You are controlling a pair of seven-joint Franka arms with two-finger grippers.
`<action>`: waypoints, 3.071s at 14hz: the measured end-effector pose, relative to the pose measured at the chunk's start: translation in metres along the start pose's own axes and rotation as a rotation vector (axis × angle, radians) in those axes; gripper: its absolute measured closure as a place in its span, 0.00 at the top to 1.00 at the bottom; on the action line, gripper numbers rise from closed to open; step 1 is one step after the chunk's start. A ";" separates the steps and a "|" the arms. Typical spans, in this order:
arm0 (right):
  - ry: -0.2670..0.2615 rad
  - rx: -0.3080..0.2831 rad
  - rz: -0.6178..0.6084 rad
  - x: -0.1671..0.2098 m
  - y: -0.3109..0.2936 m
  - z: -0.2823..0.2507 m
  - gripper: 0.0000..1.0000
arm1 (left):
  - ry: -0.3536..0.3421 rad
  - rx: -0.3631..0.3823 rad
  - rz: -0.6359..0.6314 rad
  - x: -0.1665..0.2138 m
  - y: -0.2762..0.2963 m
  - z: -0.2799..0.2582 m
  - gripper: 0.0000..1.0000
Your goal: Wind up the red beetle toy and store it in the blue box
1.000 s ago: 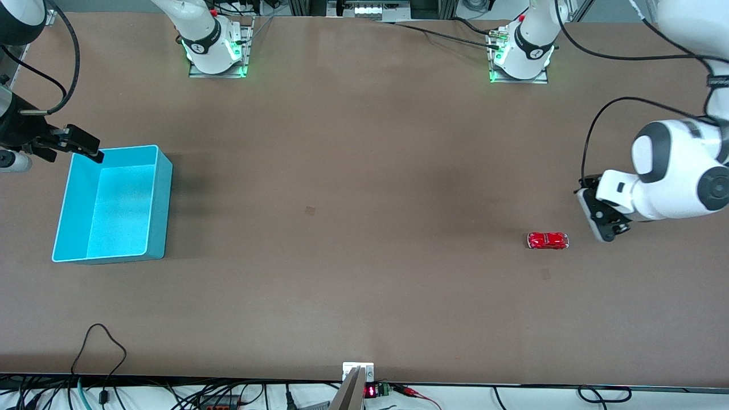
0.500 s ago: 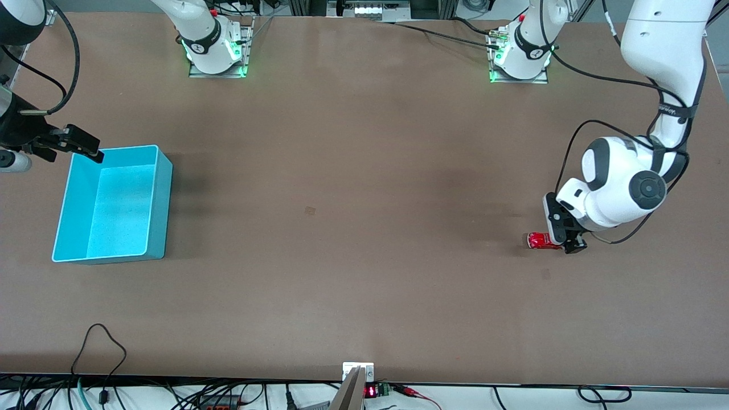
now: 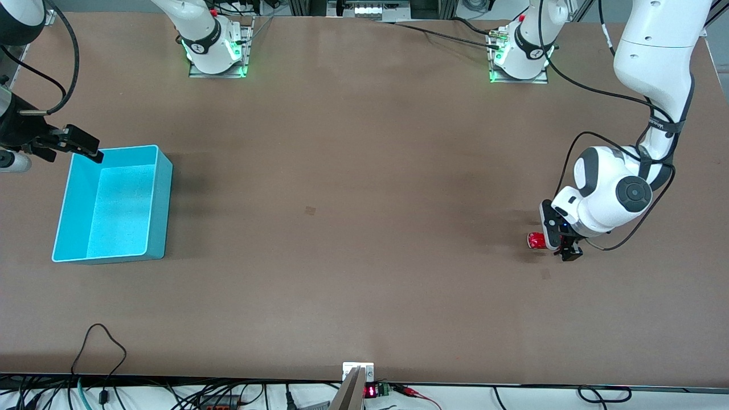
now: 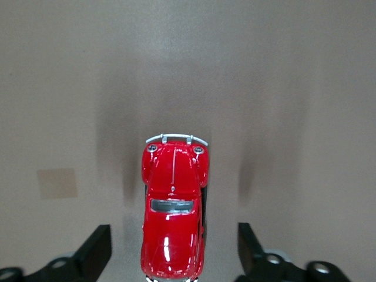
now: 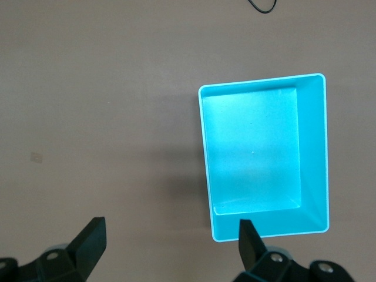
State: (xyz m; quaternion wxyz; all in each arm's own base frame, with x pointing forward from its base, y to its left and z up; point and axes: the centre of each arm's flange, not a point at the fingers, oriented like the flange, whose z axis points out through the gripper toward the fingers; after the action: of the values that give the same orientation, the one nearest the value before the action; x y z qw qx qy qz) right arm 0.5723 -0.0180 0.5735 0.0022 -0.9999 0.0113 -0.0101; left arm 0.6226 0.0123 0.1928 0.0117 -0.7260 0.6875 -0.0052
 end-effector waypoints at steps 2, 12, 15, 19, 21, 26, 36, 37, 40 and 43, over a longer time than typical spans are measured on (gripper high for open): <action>-0.001 0.000 0.001 0.000 0.000 0.000 1.00 | 0.000 0.000 0.033 0.002 0.000 0.000 0.64; -0.010 -0.010 0.002 0.002 0.003 0.005 1.00 | -0.001 0.000 0.075 -0.002 -0.001 -0.001 0.43; -0.010 -0.013 0.008 0.001 0.007 0.005 1.00 | -0.006 -0.005 0.086 -0.051 -0.004 0.000 0.43; -0.002 -0.013 0.009 0.002 0.008 0.003 1.00 | -0.011 0.005 0.109 -0.138 -0.004 0.000 0.43; 0.004 -0.013 0.011 0.002 0.009 0.002 1.00 | -0.013 0.009 0.118 -0.159 -0.003 0.000 0.43; 0.001 -0.013 0.012 0.003 0.010 0.004 1.00 | -0.007 -0.007 0.116 -0.163 0.000 0.006 0.58; -0.034 -0.007 -0.020 -0.003 0.018 0.004 1.00 | 0.017 -0.163 -0.115 -0.166 -0.005 -0.136 1.00; -0.035 -0.007 -0.020 -0.003 0.018 0.004 1.00 | 0.014 -0.174 -0.163 -0.164 -0.004 -0.150 1.00; -0.028 0.025 -0.013 -0.002 0.016 0.005 1.00 | 0.001 -0.233 -0.306 -0.152 -0.001 -0.187 1.00; -0.034 0.042 0.008 0.002 0.025 0.012 1.00 | -0.041 -0.287 -0.438 -0.132 0.004 -0.225 1.00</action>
State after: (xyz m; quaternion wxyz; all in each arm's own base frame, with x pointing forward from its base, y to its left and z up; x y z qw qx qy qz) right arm 0.5736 -0.0432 0.5610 0.0235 -0.9996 0.0153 0.0066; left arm 0.6062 0.1416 0.4187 -0.0788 -0.8517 0.5074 0.1048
